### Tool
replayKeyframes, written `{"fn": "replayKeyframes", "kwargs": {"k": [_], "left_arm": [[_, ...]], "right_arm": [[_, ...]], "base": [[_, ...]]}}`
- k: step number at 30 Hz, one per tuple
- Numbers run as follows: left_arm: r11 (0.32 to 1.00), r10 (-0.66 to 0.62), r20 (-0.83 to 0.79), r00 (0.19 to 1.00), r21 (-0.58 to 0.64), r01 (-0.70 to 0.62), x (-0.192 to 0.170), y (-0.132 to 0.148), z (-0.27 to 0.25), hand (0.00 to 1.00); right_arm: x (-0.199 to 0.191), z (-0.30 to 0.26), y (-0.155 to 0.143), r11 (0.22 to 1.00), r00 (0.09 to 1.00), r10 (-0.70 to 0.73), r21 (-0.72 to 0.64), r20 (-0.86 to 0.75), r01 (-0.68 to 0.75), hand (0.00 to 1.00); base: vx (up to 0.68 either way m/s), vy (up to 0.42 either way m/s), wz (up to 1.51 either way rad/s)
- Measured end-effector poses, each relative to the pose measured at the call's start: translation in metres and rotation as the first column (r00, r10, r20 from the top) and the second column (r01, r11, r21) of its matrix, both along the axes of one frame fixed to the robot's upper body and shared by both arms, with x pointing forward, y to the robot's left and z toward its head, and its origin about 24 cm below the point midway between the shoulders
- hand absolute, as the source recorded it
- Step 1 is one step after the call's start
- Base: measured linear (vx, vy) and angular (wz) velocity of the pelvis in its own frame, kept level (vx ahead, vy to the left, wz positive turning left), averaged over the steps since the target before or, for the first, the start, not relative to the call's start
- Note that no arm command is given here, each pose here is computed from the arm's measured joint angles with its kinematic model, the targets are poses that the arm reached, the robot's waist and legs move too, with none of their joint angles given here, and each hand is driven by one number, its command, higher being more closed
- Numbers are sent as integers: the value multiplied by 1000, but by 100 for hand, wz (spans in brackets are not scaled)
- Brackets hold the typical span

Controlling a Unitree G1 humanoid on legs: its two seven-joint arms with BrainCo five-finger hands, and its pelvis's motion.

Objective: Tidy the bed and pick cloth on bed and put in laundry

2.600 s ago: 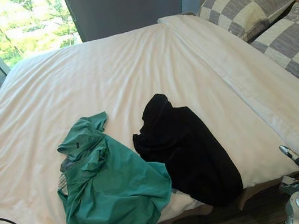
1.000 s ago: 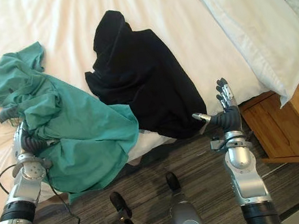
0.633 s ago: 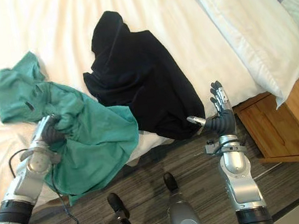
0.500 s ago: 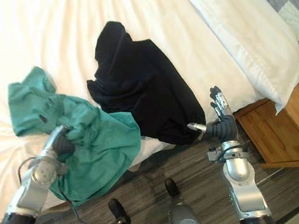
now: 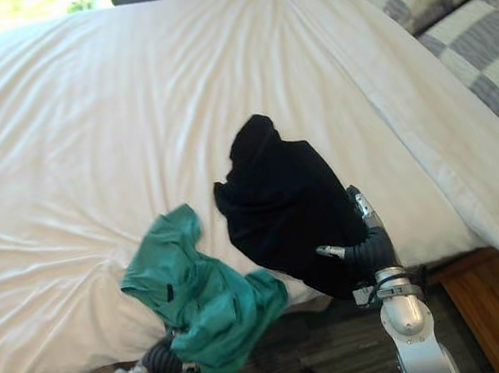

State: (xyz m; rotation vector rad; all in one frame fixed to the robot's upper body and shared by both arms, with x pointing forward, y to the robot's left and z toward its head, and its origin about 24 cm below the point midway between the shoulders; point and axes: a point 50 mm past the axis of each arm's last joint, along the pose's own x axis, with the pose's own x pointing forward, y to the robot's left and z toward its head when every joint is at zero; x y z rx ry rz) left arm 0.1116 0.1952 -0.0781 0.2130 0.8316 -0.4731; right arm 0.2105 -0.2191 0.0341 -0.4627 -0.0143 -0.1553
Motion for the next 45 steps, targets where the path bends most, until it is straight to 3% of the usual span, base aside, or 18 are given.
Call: {"fn": "replayKeyframes", "kwargs": {"k": [1, 5, 7, 10, 15, 20, 27, 32, 33, 40, 45], "left_arm": [[998, 59, -83, 995, 29, -57, -16, 9, -15, 100], [950, 250, -103, 963, 217, -223, -26, 49, -35, 100], [888, 353, -119, 928, 354, -293, -44, 72, -46, 100], [827, 410, -57, 910, 446, -344, -48, 91, -45, 100], [775, 430, 86, 899, 475, -416, -33, 109, -34, 100], [770, 396, 204, 895, 458, -445, -7, 117, -21, 100], [788, 385, 297, 874, 386, -479, 20, 113, -11, 100], [802, 385, 349, 854, 331, -497, 36, 109, -5, 100], [811, 373, 358, 856, 323, -488, 41, 106, -4, 100], [826, 379, 367, 849, 280, -490, 50, 96, -5, 100], [845, 413, 336, 847, 205, -494, 51, 66, -17, 100]], "right_arm": [[2, -7, -3, 1000, 999, -31, -1, -29, 31, 0], [26, -13, -6, 995, 994, -94, -18, -57, 93, 0], [52, 0, -10, 990, 990, -137, -35, -23, 137, 0], [76, 18, -24, 978, 982, -190, -86, 6, 190, 0], [106, 52, -40, 962, 972, -226, -140, 65, 234, 0], [127, 105, -56, 954, 963, -212, -180, 168, 241, 0], [130, 93, -63, 969, 982, -180, -161, 54, 187, 0], [131, 104, -59, 974, 984, -142, -160, 110, 158, 0], [130, 105, -59, 975, 983, -138, -160, 119, 156, 100], [126, 108, -64, 976, 976, -142, -143, 167, 167, 100], [124, 110, -59, 977, 967, -145, -123, 207, 173, 100]], "base": [[-50, -55, 14], [-118, -126, 31], [-179, -125, 3], [-141, -112, 0], [-26, -26, 6], [-13, -9, 2], [22, -28, 1], [8, -35, -4], [-6, -29, 4], [9, -33, 5], [48, -47, 5]]}}
